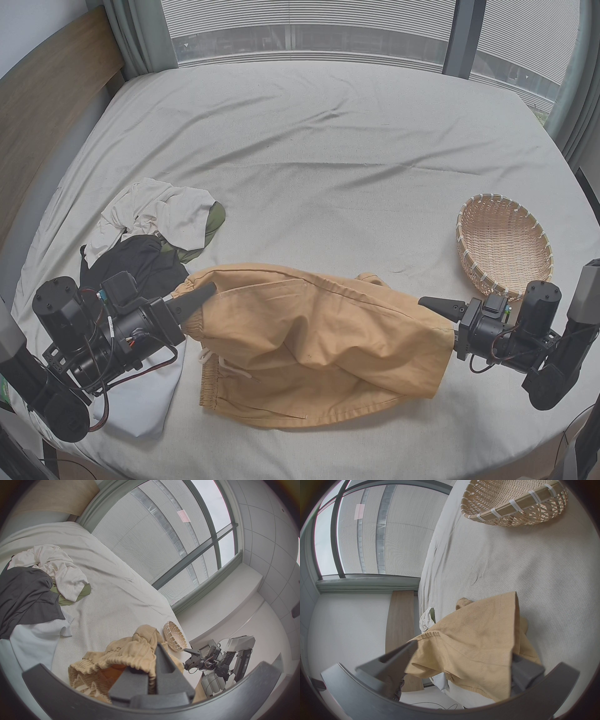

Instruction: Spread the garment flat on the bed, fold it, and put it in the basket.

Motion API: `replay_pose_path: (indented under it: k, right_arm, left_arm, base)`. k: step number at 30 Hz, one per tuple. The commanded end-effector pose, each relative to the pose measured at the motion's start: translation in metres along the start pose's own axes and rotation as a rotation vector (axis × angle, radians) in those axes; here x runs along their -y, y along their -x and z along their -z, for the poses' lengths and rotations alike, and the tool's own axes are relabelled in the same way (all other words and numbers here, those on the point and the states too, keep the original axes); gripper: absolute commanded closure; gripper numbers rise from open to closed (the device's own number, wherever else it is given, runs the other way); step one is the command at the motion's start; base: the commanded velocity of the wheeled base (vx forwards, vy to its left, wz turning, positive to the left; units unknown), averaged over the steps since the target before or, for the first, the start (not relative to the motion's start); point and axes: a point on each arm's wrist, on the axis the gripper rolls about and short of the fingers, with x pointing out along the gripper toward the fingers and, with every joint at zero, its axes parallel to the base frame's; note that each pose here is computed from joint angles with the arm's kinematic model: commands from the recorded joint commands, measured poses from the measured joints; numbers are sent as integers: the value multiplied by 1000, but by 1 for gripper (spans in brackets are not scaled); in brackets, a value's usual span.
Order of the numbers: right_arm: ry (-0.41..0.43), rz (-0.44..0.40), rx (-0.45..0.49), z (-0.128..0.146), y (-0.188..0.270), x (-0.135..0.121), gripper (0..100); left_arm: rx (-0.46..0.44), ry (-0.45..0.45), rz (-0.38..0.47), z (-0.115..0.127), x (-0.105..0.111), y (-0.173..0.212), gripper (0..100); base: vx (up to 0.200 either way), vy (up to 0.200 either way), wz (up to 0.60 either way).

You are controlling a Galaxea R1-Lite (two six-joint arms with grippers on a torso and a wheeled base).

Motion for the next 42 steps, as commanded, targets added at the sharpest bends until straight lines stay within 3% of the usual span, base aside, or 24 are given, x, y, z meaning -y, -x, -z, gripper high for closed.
replay_pose_path:
  k: [1, 8, 13, 15, 25, 29, 33, 42]
  right_arm:
    - [-2, 3, -10, 2, -2, 1, 100]
    - [28, -52, -19, 7, 4, -17, 100]
    - [82, -149, 0, 10, 24, -48, 100]
    - [138, -246, 43, 8, 41, -75, 100]
    - [239, -406, 136, 4, 81, -115, 100]
    - [267, -406, 158, 2, 84, -116, 100]
    - [352, -370, 209, -5, 86, -111, 100]
    - [365, -332, 247, -15, 92, -103, 100]
  left_arm:
    - [-2, 1, 0, 1, 0, -1, 100]
    - [17, -7, 15, -4, 2, -2, 100]
    - [50, -13, 45, -12, 11, 0, 100]
    - [87, -23, 72, -21, 17, 0, 100]
    - [190, -42, 147, -46, 36, 5, 100]
    - [216, -59, 169, -54, 39, 2, 100]
    - [241, -68, 185, -61, 42, 1, 100]
    - [256, -70, 163, -64, 38, 5, 100]
  base:
    - [0, 0, 0]
    - [0, 0, 0]
    - [0, 0, 0]
    - [0, 0, 0]
    - [0, 0, 0]
    - [0, 0, 0]
    - [0, 0, 0]
    - [0, 0, 0]
